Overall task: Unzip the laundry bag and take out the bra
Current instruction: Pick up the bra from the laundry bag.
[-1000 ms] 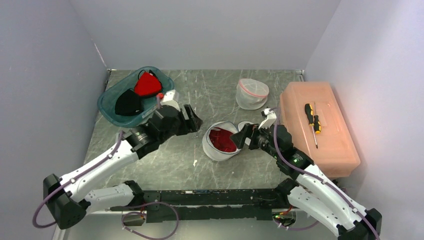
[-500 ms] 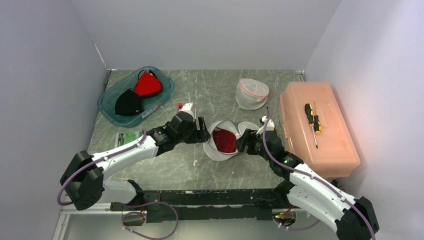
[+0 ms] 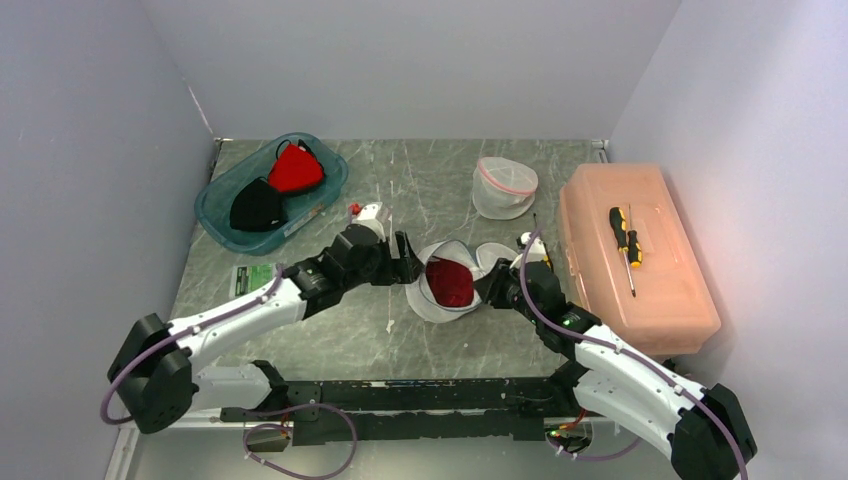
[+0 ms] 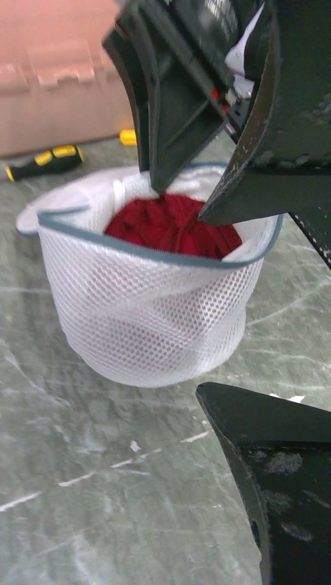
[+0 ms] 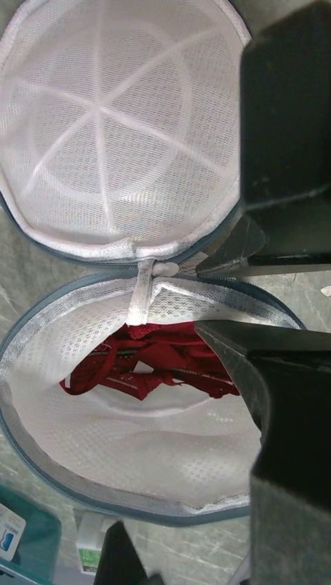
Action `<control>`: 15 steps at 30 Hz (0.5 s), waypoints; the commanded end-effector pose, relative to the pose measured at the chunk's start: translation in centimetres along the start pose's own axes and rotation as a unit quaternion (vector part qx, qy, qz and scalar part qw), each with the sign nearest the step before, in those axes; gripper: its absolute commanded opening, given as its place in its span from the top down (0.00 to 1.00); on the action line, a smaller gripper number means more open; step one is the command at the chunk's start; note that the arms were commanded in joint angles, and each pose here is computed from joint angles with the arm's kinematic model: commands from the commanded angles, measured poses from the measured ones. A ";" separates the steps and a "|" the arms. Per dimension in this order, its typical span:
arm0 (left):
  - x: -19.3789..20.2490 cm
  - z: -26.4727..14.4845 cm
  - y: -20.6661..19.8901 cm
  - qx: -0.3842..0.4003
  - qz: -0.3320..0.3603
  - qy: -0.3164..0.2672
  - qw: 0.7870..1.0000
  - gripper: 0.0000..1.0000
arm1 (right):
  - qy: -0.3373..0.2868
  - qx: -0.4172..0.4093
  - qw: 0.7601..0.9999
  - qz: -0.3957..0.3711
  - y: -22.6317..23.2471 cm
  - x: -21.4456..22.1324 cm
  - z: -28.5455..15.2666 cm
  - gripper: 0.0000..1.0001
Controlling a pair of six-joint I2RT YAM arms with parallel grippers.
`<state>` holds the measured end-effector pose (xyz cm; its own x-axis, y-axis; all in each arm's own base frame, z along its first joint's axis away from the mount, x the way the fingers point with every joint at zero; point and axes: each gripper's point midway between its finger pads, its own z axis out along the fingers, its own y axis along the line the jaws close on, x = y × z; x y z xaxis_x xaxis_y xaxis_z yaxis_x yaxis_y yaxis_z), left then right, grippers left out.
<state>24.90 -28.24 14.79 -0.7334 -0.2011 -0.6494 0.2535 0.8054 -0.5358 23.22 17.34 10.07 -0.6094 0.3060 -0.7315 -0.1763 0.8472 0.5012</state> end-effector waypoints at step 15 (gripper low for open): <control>3.2 3.9 -2.1 0.037 0.052 0.077 0.995 0.65 | -0.012 0.039 0.998 -0.038 0.4 -1.4 -2.1 0.65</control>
<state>24.06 -31.68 9.48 -0.8287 -0.0368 -0.5585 0.3080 0.8033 -0.5098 21.87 17.12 9.50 -0.6293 0.2468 -0.7369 -0.1866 0.8726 0.4515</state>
